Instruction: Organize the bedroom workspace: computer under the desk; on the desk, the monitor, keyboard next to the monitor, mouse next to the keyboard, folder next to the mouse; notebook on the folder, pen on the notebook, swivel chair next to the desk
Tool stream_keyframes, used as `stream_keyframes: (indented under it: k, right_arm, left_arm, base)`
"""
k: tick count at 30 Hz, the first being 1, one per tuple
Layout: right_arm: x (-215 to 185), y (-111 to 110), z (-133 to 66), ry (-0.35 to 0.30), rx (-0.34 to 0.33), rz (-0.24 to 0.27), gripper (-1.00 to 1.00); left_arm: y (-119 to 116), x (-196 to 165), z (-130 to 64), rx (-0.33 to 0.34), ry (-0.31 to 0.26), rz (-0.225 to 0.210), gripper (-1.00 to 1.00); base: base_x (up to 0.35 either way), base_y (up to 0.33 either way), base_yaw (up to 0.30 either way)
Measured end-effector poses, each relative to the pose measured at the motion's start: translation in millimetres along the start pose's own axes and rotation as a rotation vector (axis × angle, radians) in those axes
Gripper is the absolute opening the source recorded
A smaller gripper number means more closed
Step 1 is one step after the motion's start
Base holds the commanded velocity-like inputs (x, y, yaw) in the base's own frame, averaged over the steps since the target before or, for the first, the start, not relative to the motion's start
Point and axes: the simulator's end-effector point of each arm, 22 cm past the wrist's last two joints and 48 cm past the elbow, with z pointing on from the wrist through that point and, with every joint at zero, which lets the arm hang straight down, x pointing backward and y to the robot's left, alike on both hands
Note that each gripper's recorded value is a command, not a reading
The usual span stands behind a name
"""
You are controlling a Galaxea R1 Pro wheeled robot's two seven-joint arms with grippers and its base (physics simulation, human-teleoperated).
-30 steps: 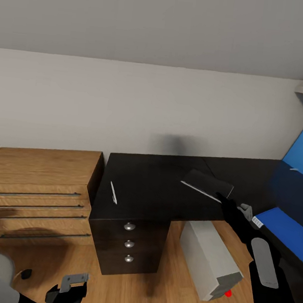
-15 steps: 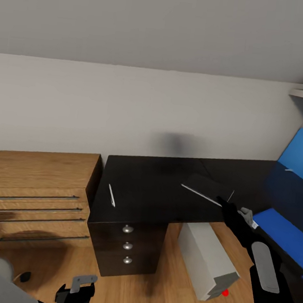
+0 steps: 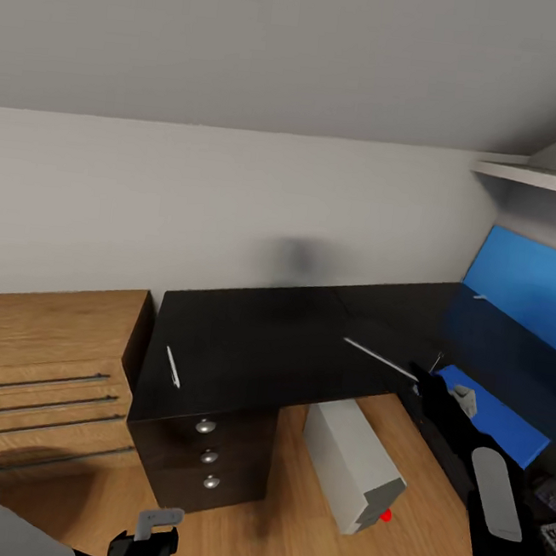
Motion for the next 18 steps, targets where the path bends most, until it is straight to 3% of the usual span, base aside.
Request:
stream_keyframes:
  k: [4, 9, 18]
  right_arm:
    - [-14.2, -3.1, -5.1, -0.027, 0.018, 0.009, -1.0]
    - [-25.4, -24.6, -10.1, -0.054, 0.092, 0.01, -1.0]
    - [-32.7, -37.0, -13.7, -0.073, 0.127, 0.022, -1.0]
  left_arm:
    - [-3.3, -1.2, -4.0, 0.021, 0.011, -0.013, 1.0]
    - [-6.0, 0.2, -3.6, 0.032, 0.017, -0.018, 1.0]
    - [-6.7, 2.0, -3.2, 0.034, 0.021, -0.018, 1.0]
  base:
    - [0.0, 0.0, -0.265]
    - [0.0, 0.0, -0.266]
    - [0.0, 0.0, -0.266]
